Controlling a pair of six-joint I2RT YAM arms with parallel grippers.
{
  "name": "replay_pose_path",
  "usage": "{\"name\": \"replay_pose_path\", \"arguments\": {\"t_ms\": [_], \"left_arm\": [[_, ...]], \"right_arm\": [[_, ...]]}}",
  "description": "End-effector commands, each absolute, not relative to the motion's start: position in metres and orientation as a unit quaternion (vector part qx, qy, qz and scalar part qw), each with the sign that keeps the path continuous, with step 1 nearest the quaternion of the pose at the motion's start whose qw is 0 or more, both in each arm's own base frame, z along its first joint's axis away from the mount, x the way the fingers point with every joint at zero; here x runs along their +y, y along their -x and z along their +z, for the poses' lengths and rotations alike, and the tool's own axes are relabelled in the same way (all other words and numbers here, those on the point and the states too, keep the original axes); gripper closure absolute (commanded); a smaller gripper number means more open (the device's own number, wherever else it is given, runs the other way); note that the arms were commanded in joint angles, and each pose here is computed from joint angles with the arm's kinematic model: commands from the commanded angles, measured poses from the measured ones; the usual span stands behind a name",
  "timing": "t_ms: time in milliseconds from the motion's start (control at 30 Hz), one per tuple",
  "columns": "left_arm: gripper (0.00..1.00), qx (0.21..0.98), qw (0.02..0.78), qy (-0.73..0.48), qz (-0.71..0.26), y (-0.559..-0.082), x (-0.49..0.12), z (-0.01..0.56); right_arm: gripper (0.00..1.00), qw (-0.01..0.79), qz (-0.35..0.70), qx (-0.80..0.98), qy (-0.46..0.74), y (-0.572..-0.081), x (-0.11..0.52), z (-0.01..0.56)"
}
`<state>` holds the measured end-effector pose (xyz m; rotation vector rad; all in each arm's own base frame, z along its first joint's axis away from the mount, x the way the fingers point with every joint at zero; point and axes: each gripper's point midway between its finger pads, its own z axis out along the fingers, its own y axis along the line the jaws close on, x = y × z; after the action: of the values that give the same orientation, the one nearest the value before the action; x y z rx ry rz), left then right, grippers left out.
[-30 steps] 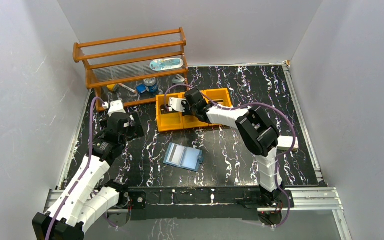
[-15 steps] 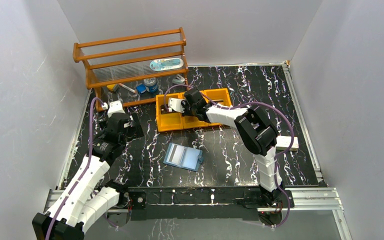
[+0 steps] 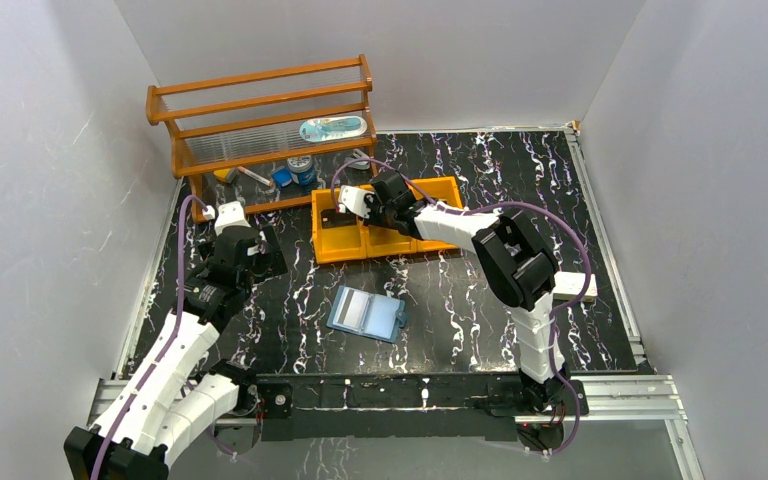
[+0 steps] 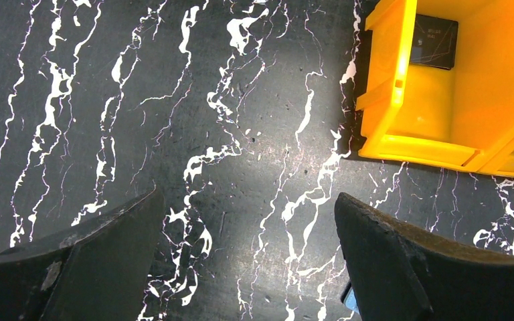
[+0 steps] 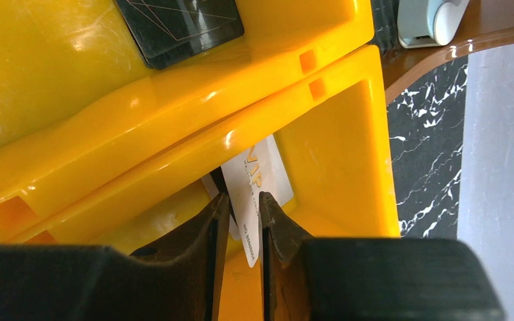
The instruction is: Take the credit cards out of the card holder
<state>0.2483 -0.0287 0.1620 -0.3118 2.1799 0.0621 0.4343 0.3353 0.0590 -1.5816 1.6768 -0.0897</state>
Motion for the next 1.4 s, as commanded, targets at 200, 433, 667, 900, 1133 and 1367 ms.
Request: {"name": "replay_pose_path", "arguments": {"t_ms": [200,433,667,900,1133,1367], "left_arm": [[0.02,0.875,0.468,0.124,0.011,-0.252,-0.032,0.179],[0.02,0.879,0.462,0.116,0.003,-0.253,-0.036,0.175],[0.02,0.889,0.447,0.101,-0.017,-0.253,-0.047,0.166],[0.06,0.906,0.412,0.029,-0.095,-0.25,-0.084,0.147],[0.13,0.909,0.356,-0.042,-0.212,-0.237,-0.132,0.13],[0.17,0.924,0.265,-0.065,-0.269,-0.22,-0.157,0.103]], "right_arm": [[0.68,0.428,-0.014,0.683,0.592,-0.444,0.344,0.077],[0.67,0.463,0.005,0.695,0.55,-0.446,0.349,0.106],[0.6,0.525,0.097,0.729,0.428,-0.427,0.353,0.174],[0.42,0.454,0.262,0.837,0.157,-0.366,0.336,0.189],[0.5,0.281,0.428,0.858,0.038,-0.276,0.355,0.149],[0.5,0.261,0.471,0.842,0.012,-0.229,0.376,0.142]]}}
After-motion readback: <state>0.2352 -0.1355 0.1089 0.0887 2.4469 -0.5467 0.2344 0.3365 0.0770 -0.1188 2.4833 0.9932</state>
